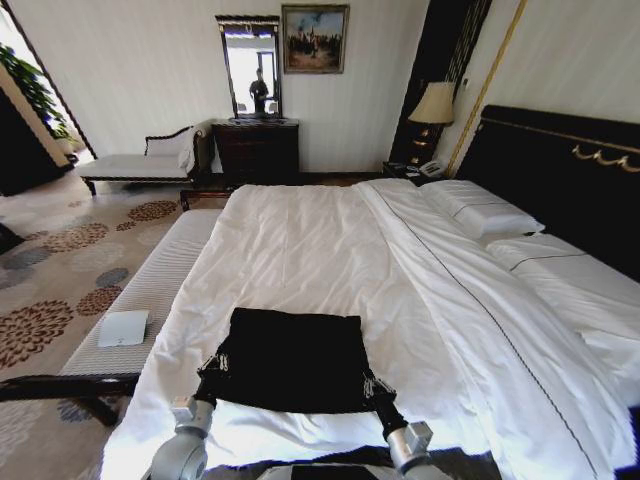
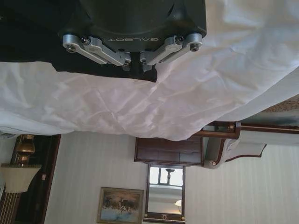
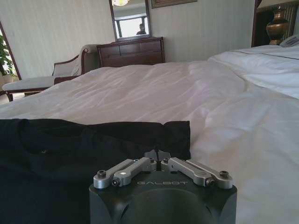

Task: Fold the clothes on the bed.

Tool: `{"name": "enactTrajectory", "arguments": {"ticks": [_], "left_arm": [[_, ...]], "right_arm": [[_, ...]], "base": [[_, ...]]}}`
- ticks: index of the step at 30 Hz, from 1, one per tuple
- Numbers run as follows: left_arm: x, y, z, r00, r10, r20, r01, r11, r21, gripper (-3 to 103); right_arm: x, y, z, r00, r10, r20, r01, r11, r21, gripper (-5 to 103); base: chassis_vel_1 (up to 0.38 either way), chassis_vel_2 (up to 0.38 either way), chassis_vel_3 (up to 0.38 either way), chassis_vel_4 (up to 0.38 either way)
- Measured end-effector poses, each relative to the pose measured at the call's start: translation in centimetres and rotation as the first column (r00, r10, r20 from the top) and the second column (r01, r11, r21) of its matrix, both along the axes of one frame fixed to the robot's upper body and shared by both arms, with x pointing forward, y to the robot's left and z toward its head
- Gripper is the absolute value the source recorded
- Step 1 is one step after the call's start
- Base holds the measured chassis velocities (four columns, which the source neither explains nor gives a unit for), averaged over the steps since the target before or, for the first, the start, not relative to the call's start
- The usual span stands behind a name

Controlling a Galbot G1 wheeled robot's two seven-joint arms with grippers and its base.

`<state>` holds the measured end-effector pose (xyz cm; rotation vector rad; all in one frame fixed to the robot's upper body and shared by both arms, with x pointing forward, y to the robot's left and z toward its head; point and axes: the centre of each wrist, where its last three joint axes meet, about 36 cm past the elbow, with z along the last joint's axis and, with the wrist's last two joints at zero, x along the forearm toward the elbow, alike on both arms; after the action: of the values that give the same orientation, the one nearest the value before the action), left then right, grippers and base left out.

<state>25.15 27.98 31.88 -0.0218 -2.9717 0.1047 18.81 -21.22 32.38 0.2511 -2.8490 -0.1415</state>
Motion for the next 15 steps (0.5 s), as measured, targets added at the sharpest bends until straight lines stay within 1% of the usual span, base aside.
{"name": "enactTrajectory", "arguments": {"ticks": [6,11,12,15], "left_arm": [[-0.8,0.0,0.4,1.0,0.01,-0.003,-0.01,1.0,-0.006,2],[-1.9,0.1,0.3,1.0,0.018,-0.018,-0.019,1.0,-0.013,2],[-2.3,0.1,0.0,0.999,0.021,-0.027,-0.021,1.0,-0.018,2],[-2.5,0.2,-0.7,0.999,0.025,-0.035,-0.025,1.0,-0.009,2]], "right_arm": [[-1.1,0.1,0.1,1.0,0.0,-0.006,0.0,1.0,0.001,0],[-1.7,0.4,-0.1,1.0,0.007,-0.01,-0.007,1.0,-0.006,0],[-2.0,0.4,-0.4,1.0,0.01,-0.017,-0.01,1.0,-0.011,0],[-2.1,0.3,-0.7,1.0,0.01,-0.025,-0.01,1.0,-0.015,0]], "base": [[0.0,0.0,0.0,0.0],[0.0,0.0,0.0,0.0],[0.0,0.0,0.0,0.0],[0.0,0.0,0.0,0.0]]}}
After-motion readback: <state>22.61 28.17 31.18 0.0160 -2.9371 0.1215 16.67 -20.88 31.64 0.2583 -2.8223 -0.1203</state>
